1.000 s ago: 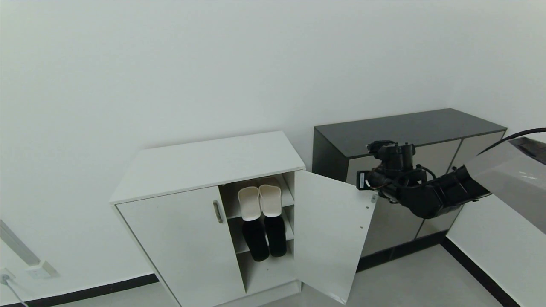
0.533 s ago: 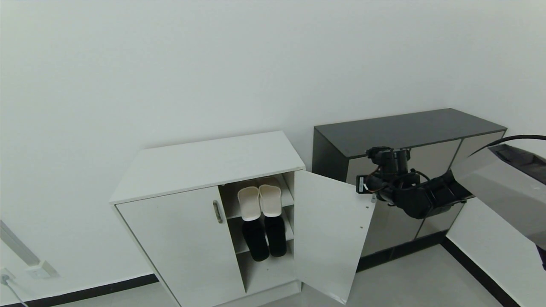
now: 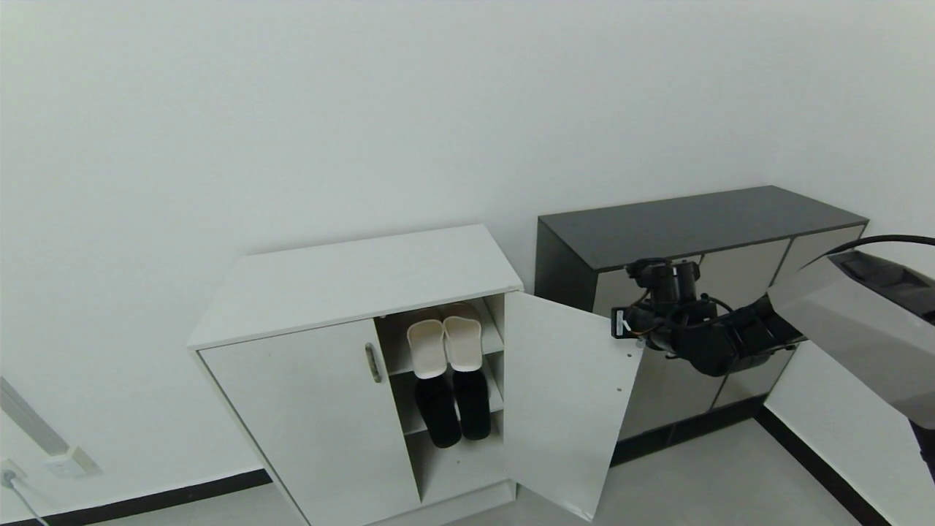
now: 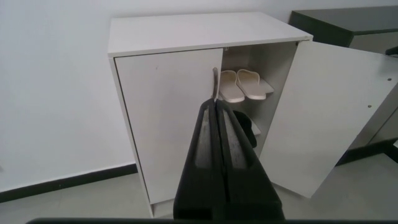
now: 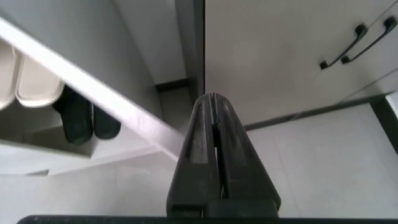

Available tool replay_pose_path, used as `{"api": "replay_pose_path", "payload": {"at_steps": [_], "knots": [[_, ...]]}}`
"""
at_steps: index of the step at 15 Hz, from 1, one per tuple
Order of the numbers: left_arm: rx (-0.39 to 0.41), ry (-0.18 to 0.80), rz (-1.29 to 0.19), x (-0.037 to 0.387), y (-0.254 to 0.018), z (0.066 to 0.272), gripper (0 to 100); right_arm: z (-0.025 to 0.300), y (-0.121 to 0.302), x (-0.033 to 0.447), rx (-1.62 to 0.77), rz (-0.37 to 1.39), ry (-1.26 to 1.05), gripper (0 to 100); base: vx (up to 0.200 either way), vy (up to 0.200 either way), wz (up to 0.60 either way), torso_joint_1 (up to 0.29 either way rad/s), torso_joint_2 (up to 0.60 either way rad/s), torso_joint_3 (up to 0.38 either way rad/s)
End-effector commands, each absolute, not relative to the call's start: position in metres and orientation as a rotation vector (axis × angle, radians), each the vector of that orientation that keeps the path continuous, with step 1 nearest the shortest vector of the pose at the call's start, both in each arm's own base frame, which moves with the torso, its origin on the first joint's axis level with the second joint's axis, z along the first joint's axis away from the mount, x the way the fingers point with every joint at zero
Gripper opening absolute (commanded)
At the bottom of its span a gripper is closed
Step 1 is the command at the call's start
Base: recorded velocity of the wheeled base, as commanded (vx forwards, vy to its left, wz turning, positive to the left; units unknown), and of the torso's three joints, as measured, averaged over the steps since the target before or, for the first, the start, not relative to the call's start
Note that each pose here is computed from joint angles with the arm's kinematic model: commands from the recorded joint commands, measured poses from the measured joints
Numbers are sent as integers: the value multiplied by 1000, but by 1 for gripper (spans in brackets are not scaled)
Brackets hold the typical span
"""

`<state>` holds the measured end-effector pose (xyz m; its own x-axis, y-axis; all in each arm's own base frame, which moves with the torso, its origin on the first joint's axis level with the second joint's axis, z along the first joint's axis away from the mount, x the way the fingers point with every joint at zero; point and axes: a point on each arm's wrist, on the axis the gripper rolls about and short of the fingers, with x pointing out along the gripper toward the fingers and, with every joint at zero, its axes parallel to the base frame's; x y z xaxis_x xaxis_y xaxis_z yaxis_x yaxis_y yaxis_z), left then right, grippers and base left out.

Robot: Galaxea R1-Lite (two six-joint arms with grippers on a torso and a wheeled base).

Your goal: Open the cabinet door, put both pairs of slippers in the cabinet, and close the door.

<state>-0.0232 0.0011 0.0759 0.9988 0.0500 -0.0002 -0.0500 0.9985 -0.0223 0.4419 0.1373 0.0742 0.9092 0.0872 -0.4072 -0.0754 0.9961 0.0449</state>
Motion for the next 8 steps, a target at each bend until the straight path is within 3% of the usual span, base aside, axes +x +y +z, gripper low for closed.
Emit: {"api": "replay_pose_path", "payload": {"at_steps": [1, 8], "knots": [[-23, 1, 51, -23, 1, 76, 0, 76, 137, 441, 29, 83, 420, 0, 0, 0, 0, 0, 0, 0], [-23, 1, 51, -23, 1, 76, 0, 84, 159, 389, -5, 164, 477, 0, 0, 0, 0, 0, 0, 0]]}}
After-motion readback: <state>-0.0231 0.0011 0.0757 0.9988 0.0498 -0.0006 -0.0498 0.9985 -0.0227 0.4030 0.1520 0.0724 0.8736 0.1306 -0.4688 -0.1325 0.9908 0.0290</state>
